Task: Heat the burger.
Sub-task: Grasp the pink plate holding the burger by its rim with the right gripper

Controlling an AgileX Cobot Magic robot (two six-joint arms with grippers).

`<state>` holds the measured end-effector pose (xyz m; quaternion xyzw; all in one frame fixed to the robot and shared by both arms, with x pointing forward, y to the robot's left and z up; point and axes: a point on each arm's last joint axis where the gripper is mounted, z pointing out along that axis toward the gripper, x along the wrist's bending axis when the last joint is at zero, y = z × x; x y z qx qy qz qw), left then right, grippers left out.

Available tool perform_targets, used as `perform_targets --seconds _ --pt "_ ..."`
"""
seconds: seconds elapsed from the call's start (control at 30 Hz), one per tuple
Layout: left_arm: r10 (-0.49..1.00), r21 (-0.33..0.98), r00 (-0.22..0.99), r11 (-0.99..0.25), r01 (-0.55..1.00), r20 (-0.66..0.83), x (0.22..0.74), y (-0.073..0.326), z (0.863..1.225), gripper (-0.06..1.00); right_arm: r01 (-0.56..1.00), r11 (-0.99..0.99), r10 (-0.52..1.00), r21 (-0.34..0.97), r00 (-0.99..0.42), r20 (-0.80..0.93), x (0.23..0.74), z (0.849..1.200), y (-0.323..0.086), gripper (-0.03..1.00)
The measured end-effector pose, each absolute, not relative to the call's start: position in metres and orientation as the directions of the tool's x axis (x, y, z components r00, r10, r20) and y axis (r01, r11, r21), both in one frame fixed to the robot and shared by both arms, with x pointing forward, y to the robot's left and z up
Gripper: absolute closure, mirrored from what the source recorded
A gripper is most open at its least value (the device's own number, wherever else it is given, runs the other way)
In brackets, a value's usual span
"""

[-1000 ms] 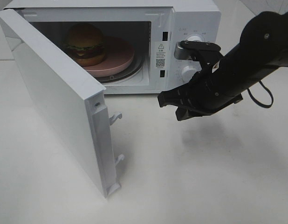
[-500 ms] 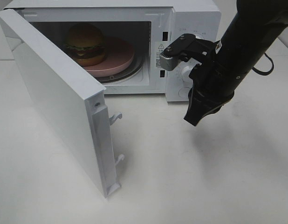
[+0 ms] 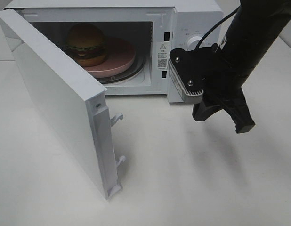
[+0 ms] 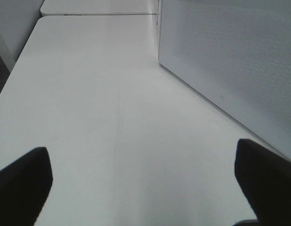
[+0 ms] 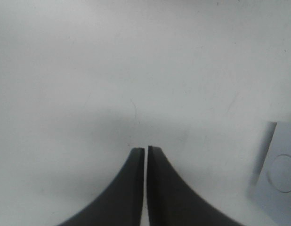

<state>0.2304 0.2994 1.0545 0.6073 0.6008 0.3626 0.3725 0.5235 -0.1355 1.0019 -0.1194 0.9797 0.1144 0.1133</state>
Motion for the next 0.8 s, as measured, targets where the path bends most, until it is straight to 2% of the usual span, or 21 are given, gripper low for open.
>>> perform_targets --seconds 0.07,0.1,0.13,0.17,0.2,0.23,0.27,0.3,0.33,0.37,0.43,0.47,0.5,0.53,0.8 --pt "1.000 0.888 0.015 -0.001 0.460 -0.007 0.230 0.299 1.054 -0.03 -0.311 0.935 -0.257 0.170 -0.926 -0.276 0.525 1.003 -0.136 0.84" --pt "1.000 0.888 0.015 -0.001 0.460 -0.007 0.230 0.299 1.054 -0.03 -0.311 0.935 -0.257 0.170 -0.926 -0.276 0.525 1.003 -0.136 0.84" --pt "1.000 0.888 0.015 -0.001 0.460 -0.007 0.230 0.299 1.054 -0.03 -0.324 0.932 -0.267 0.162 -0.916 -0.298 0.526 1.004 -0.137 0.76" --pt "1.000 0.888 0.015 -0.001 0.460 -0.007 0.230 0.299 1.054 -0.03 -0.324 0.932 -0.267 0.162 -0.916 -0.298 0.526 1.004 -0.137 0.76" --pt "1.000 0.888 0.015 -0.001 0.460 -0.007 0.230 0.299 1.054 -0.03 -0.326 0.932 -0.266 0.160 -0.913 -0.308 0.527 1.005 -0.136 0.71" --pt "1.000 0.888 0.015 -0.001 0.460 -0.007 0.230 0.299 1.054 -0.03 -0.327 0.931 -0.262 0.161 -0.907 -0.331 0.529 1.005 -0.136 0.60" --pt "1.000 0.888 0.015 -0.001 0.460 -0.007 0.230 0.299 1.054 -0.03 -0.327 0.931 -0.262 0.161 -0.907 -0.331 0.529 1.005 -0.136 0.60" --pt "1.000 0.888 0.015 -0.001 0.460 -0.007 0.230 0.299 1.054 -0.03 -0.328 0.931 -0.258 0.161 -0.902 -0.345 0.530 1.006 -0.135 0.53" --pt "1.000 0.888 0.015 -0.001 0.460 -0.007 0.230 0.299 1.054 -0.03 -0.327 0.931 -0.251 0.161 -0.895 -0.369 0.532 1.007 -0.135 0.39" --pt "1.000 0.888 0.015 -0.001 0.460 -0.007 0.230 0.299 1.054 -0.03 -0.327 0.931 -0.251 0.161 -0.895 -0.369 0.532 1.007 -0.135 0.39" --pt "1.000 0.888 0.015 -0.001 0.460 -0.007 0.230 0.299 1.054 -0.03 -0.330 0.931 -0.249 0.157 -0.887 -0.389 0.532 1.007 -0.131 0.21" --pt "1.000 0.888 0.015 -0.001 0.460 -0.007 0.230 0.299 1.054 -0.03 -0.334 0.929 -0.251 0.157 -0.884 -0.393 0.531 1.007 -0.128 0.18" --pt "1.000 0.888 0.015 -0.001 0.460 -0.007 0.230 0.299 1.054 -0.03 -0.334 0.929 -0.251 0.157 -0.884 -0.393 0.531 1.007 -0.128 0.18" --pt "1.000 0.888 0.015 -0.001 0.460 -0.007 0.230 0.299 1.054 -0.03 -0.347 0.925 -0.257 0.157 -0.872 -0.416 0.530 1.008 -0.122 0.12" --pt "1.000 0.888 0.015 -0.001 0.460 -0.007 0.230 0.299 1.054 -0.03 -0.387 0.911 -0.271 0.142 -0.823 -0.499 0.531 1.012 -0.111 0.09"
